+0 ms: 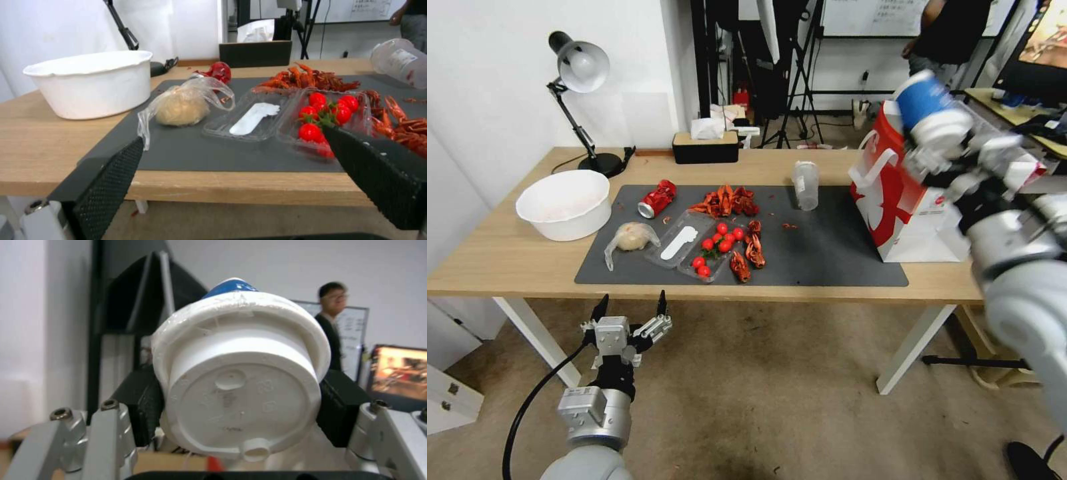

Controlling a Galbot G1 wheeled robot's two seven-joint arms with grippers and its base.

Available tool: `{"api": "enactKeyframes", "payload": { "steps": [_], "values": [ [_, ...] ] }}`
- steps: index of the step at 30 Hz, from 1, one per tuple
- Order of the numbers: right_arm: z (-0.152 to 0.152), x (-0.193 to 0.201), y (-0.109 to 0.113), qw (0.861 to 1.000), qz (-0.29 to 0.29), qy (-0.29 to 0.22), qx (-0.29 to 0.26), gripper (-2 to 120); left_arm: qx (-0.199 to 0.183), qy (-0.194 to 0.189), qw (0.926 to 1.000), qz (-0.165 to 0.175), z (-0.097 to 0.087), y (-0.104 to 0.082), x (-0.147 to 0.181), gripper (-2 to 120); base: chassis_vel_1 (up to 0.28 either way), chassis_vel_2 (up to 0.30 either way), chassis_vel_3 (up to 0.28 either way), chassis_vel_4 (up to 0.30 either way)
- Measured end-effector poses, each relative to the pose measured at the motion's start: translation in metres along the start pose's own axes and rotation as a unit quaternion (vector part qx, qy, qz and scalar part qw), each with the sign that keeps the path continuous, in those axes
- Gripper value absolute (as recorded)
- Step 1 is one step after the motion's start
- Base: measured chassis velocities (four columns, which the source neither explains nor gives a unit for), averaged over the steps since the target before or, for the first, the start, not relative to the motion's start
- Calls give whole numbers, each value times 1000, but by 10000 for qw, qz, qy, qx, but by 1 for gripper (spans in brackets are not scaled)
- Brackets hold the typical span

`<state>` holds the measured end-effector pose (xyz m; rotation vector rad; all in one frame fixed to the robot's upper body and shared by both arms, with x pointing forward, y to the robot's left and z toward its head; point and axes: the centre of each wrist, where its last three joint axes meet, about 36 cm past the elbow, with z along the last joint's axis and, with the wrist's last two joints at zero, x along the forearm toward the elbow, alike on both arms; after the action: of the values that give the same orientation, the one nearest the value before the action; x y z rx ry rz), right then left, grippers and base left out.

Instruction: Pick up the trash from the table and place it into the takeout bag.

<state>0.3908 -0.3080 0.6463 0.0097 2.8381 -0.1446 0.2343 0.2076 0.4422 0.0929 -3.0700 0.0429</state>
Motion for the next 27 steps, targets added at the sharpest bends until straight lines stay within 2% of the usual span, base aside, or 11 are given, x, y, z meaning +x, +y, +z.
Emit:
{"api": "enactKeyframes", "payload": {
  "steps": [4,12,15,16,19,20,22,27],
  "values": [
    [-3,-25,-20,9995,305,-36,45,65,6,13,10000,-9,1,0,1,100,0,0,0,0],
    [23,-54,-42,9976,588,368,82,65,67,23,10000,-14,1,-4,2,100,0,0,0,0],
    [39,-66,-55,9957,713,593,68,76,60,31,10000,-29,2,-4,1,100,0,0,0,0],
    [39,-66,-55,9957,713,593,68,76,60,31,10000,-29,2,-4,1,100,0,0,0,0],
    [43,-69,-59,9952,724,649,71,90,61,42,10000,-35,3,-4,0,100,0,0,0,0],
    [43,-69,-59,9952,724,649,71,90,61,42,10000,-35,3,-4,0,100,0,0,0,0],
    [44,-69,-58,9953,711,659,66,97,58,41,10000,-38,5,-3,0,100,0,0,0,0],
    [46,-69,-56,9950,673,734,86,100,47,9,10000,-54,4,-1,-1,100,0,0,0,0]
  ]
}}
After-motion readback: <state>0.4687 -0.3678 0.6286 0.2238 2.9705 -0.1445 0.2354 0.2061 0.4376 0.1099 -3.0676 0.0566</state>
